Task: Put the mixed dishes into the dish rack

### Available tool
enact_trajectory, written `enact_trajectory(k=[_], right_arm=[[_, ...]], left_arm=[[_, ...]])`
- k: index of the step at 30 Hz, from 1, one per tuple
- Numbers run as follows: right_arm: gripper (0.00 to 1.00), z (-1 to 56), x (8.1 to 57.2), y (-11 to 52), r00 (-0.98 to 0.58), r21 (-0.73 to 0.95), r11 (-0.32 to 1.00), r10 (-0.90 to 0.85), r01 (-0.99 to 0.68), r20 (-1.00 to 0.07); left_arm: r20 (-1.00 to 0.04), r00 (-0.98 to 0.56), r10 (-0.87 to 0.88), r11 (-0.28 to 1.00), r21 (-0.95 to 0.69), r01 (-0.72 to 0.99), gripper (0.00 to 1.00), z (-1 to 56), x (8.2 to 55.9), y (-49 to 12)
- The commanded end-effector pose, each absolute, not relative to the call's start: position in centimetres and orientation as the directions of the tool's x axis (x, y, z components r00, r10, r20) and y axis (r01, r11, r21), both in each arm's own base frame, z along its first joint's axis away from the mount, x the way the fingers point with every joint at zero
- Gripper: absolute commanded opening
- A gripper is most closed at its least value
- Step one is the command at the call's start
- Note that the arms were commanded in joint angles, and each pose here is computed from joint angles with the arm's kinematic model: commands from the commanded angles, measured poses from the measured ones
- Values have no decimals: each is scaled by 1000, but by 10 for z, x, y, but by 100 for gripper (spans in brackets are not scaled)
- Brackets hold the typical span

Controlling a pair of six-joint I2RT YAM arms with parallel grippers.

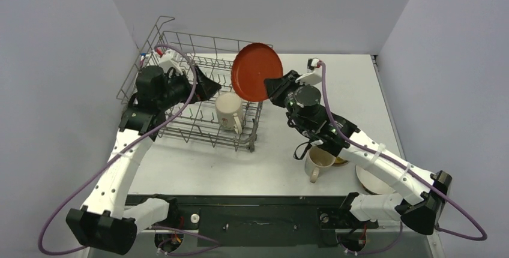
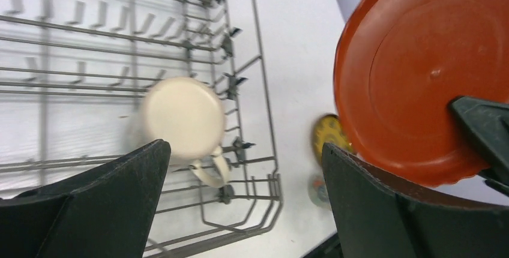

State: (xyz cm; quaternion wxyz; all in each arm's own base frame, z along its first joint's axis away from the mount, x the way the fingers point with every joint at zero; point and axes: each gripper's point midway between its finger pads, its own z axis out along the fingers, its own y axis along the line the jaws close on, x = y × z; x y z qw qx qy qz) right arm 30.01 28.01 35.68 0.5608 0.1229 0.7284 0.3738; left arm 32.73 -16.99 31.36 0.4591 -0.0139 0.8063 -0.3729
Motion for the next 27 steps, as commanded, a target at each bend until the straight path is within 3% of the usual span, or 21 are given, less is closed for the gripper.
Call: enact_trajectory(k=[1, 5, 13, 19, 27], right_arm=[[0, 359, 330, 240, -160, 591, 804, 593, 64, -789], [0, 357, 345, 232, -96, 480, 856, 503, 195, -859], [0, 363, 373, 245, -24, 180, 903, 205, 391, -978], [0, 355, 398, 267, -33, 20, 874, 41, 485, -999], [0, 331, 424, 292, -70, -71, 865, -42, 498, -997]], left_arm=[[-863, -381, -330, 897, -413, 157, 97, 337, 326, -105], [-894, -320, -314, 930, -357, 83, 96, 336, 322, -84], [-904, -337, -265, 953, -299, 53, 96, 307, 316, -81], [-906, -322, -274, 949, -309, 61, 97, 311, 312, -82], [-905, -318, -284, 948, -314, 46, 97, 312, 311, -80]])
